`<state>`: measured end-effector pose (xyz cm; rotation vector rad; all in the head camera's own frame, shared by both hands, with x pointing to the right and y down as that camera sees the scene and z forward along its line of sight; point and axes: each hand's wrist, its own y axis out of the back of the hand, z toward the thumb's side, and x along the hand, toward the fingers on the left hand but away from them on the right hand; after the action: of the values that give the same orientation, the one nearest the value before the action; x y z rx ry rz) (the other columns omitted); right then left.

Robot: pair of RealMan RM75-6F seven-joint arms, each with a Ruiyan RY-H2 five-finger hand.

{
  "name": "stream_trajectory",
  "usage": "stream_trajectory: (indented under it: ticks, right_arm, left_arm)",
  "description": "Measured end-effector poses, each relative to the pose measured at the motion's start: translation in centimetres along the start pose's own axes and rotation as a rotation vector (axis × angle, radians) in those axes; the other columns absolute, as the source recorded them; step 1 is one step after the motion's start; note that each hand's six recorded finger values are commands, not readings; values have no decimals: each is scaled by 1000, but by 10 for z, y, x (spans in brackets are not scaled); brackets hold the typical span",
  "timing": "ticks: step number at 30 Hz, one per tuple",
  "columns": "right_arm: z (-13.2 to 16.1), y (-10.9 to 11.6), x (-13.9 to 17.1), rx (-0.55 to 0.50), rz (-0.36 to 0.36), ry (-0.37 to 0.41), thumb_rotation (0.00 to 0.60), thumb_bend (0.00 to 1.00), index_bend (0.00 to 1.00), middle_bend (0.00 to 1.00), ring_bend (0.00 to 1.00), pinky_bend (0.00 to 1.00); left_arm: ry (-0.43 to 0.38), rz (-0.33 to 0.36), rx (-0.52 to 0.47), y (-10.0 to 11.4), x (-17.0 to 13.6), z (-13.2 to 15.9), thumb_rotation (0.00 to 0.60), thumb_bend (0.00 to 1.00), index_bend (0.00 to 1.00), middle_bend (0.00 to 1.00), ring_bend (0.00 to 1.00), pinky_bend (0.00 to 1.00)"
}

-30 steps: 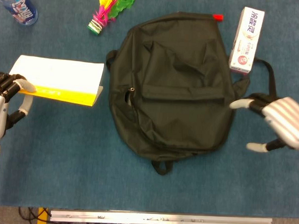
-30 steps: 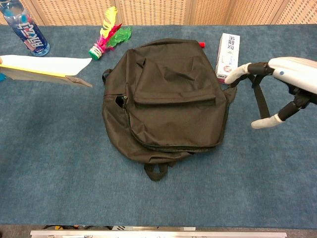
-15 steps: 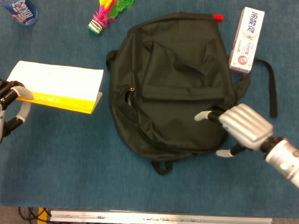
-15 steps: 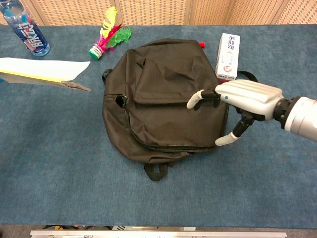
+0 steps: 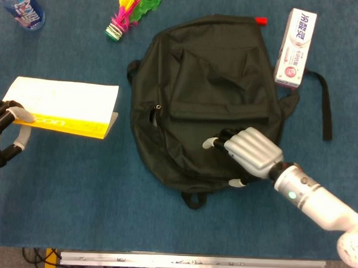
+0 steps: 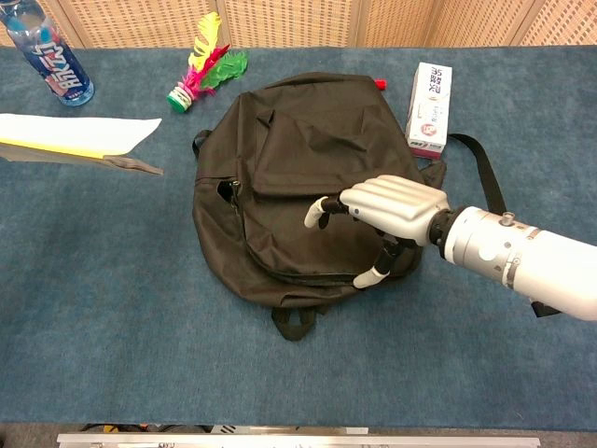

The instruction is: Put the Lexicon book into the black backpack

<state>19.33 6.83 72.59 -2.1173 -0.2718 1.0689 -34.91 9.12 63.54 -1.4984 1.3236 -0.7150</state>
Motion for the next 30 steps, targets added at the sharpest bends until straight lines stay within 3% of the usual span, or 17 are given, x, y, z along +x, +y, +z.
stream_trajectory:
  ticks: [9, 11, 16, 20, 23, 30]
  right_arm:
    - [-1, -9, -23, 40, 6, -43, 600, 32, 257, 311, 211, 325]
    - [-3, -8, -28, 35, 5, -57, 600, 84, 257, 311, 211, 332]
    - [-7, -4, -37, 18, 0, -87, 600, 321, 256, 317, 216, 371]
    - [-10, -2, -43, 12, 2, -101, 600, 427, 266, 337, 246, 416]
    - [-11, -1, -47, 11, -10, -111, 600, 484, 334, 378, 291, 456]
    - [-5, -1, -51, 14, -38, -110, 600, 567, 612, 517, 437, 576]
  left_arm:
    - [5, -3, -3, 0, -1, -3, 600, 385, 675, 617, 530, 469]
    - [8, 0, -3, 1, -2, -4, 600, 385, 675, 617, 531, 469]
    - [11, 3, -2, 3, -2, -6, 600, 386, 676, 617, 530, 469]
    - [11, 4, -3, 3, -2, -5, 600, 385, 676, 617, 530, 469]
    - [12, 2, -4, 2, -2, -5, 600, 385, 675, 617, 530, 469]
    - [13, 4, -1, 4, -3, -5, 600, 386, 676, 615, 527, 469]
